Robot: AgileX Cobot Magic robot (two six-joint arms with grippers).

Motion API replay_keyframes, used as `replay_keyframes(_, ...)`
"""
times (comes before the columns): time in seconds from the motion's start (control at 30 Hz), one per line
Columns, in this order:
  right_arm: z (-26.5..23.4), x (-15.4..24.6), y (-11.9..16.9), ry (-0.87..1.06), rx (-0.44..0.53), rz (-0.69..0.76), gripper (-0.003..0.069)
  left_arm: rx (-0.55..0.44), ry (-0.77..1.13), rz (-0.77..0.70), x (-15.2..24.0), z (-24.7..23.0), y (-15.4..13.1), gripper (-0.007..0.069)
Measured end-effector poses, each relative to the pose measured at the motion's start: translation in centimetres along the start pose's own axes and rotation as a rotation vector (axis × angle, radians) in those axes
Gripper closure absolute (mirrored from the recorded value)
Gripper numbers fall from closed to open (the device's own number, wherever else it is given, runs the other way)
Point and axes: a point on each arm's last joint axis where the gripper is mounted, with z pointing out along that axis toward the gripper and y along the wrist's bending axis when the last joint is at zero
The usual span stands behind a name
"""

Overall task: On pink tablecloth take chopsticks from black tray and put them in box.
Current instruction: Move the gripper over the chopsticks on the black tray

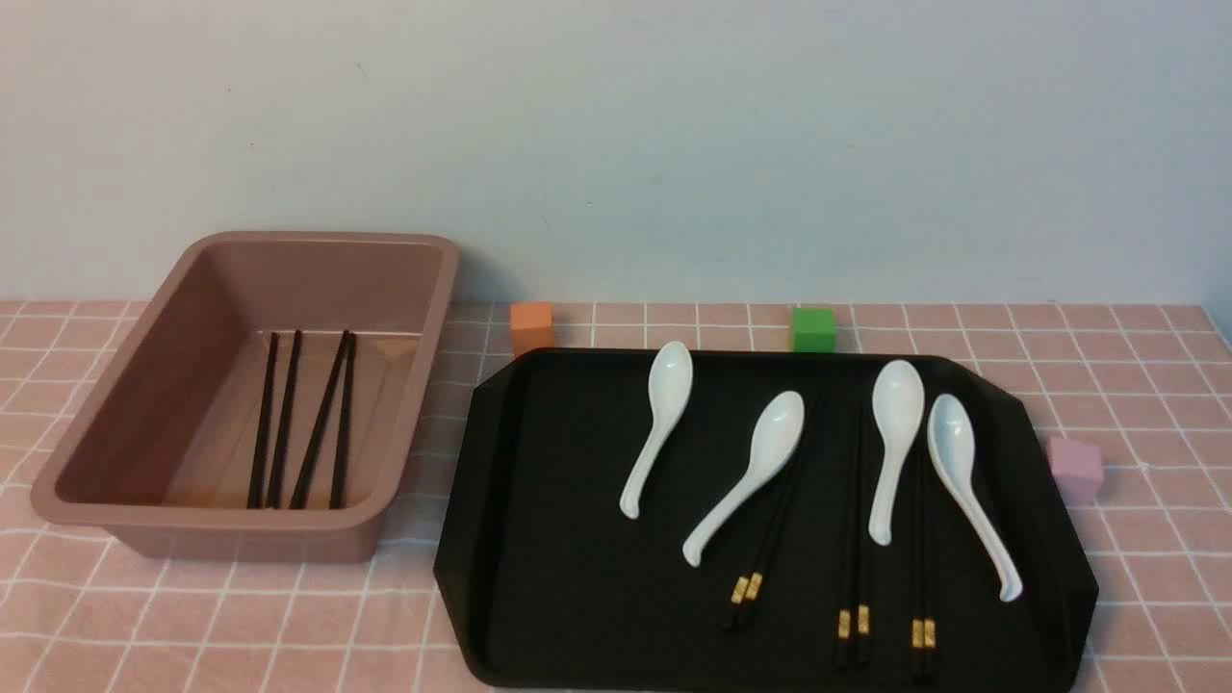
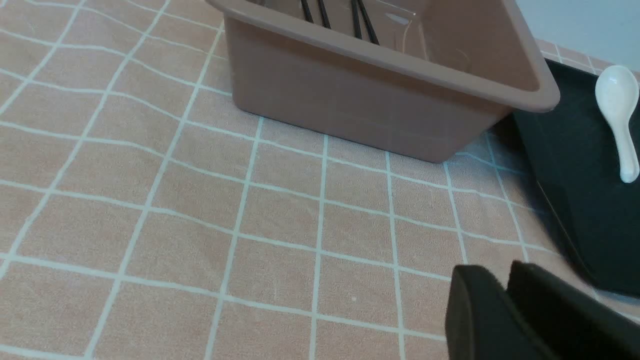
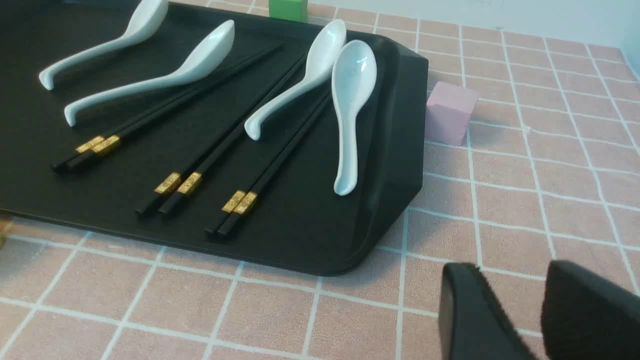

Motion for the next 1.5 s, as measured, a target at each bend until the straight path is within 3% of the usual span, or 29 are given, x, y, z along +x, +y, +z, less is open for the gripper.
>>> replay_keyframes(1.5, 0.01, -0.18, 0.04, -0.022, -0.004, 0.005, 0.0419, 0.000, 0.000, 0.000, 0.00, 0.00, 0.00, 0.0493)
